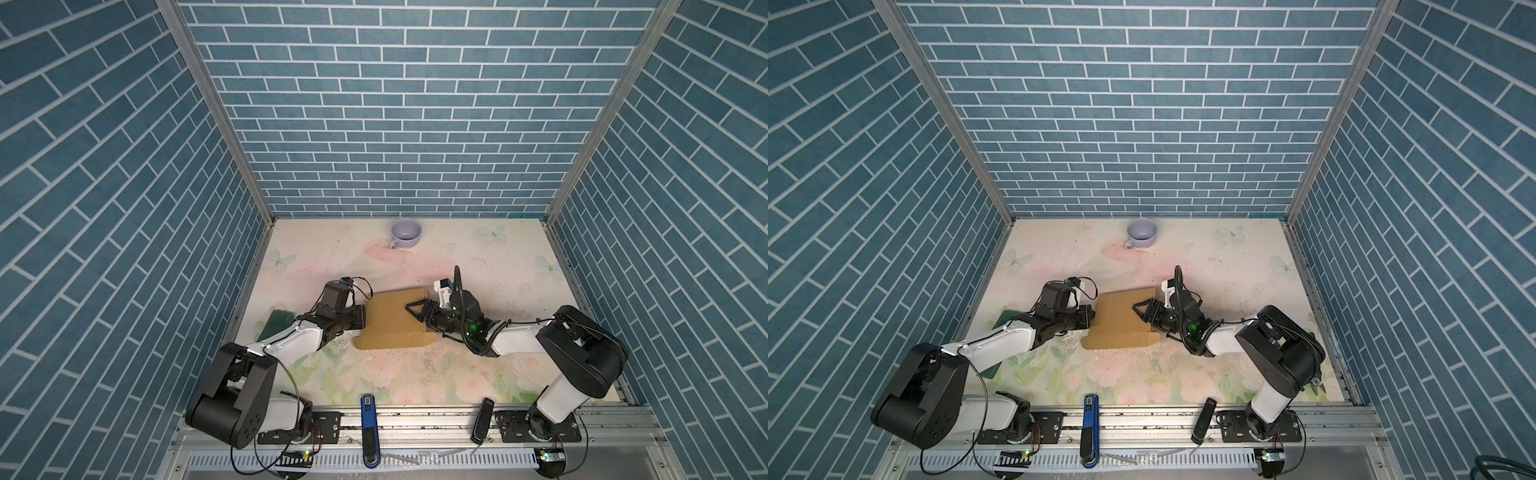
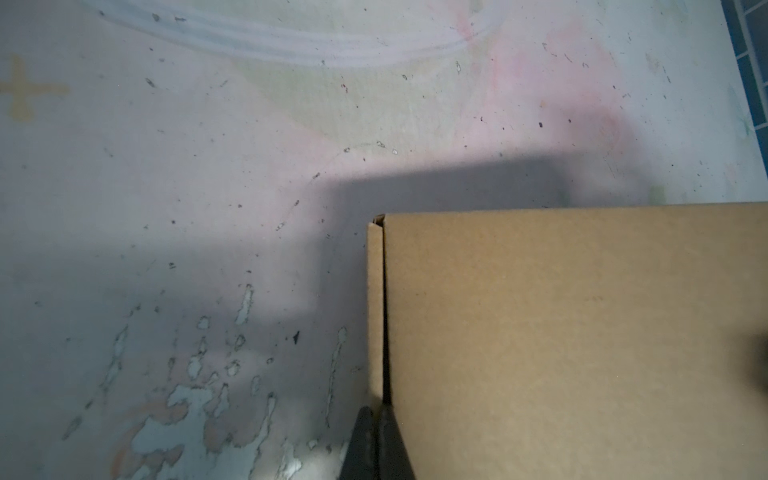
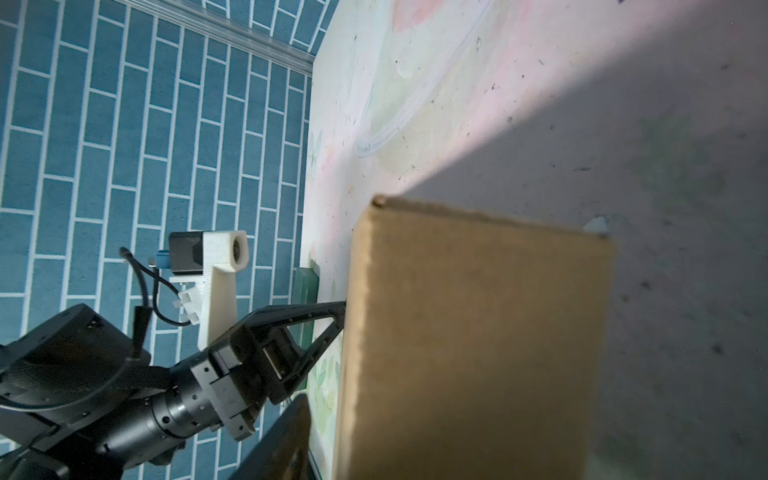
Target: Fold the paper box
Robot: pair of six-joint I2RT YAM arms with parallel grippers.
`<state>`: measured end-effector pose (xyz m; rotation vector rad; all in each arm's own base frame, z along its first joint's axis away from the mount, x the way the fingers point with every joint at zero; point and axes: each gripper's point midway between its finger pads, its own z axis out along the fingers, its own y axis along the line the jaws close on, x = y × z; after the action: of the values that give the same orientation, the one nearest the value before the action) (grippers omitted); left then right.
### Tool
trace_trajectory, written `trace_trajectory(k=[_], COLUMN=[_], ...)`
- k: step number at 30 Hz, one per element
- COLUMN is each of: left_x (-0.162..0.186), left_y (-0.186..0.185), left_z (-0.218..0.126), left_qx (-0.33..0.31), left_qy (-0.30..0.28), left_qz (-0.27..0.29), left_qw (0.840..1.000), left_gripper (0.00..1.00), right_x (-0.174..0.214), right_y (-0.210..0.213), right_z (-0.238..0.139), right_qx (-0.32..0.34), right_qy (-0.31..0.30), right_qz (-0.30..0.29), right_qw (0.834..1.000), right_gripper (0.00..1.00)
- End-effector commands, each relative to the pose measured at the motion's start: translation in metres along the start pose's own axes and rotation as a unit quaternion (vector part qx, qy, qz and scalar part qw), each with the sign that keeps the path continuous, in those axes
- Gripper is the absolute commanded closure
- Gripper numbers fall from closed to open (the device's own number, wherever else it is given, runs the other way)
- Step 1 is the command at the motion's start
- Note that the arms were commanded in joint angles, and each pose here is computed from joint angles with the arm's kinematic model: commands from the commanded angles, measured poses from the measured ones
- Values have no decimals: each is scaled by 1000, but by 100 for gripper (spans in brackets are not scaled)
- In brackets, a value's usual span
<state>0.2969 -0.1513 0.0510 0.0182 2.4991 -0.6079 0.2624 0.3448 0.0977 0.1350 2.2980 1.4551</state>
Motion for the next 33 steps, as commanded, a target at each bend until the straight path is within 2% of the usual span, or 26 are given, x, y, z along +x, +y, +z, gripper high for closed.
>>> trace_trajectory(k=[1, 6, 15, 22, 33], left_x=[-5, -12, -19, -29, -48], left_y=[-12, -17, -22, -27, -36], left_z=[-2, -3, -7, -13, -29], left_qx=[21, 28, 35, 37, 34], left_qy=[2, -7, -16, -28, -46], left_qz=[11, 9, 8, 11, 19], left_qw=[1000, 1000, 999, 999, 998], left_gripper=[98, 97, 95, 91, 81], right_x=[-4, -1, 0, -1, -2], right_y=[30, 28, 19, 15, 7], right_z=[7, 10, 9, 4, -3], right_qx=[-35, -30, -14, 1, 26], right_qy=[1, -1, -7, -12, -18], right_qz=[-3, 4, 11, 7, 1], right_qw=[999, 1000, 1000, 1000, 999], right_gripper=[37, 39, 52, 58, 62])
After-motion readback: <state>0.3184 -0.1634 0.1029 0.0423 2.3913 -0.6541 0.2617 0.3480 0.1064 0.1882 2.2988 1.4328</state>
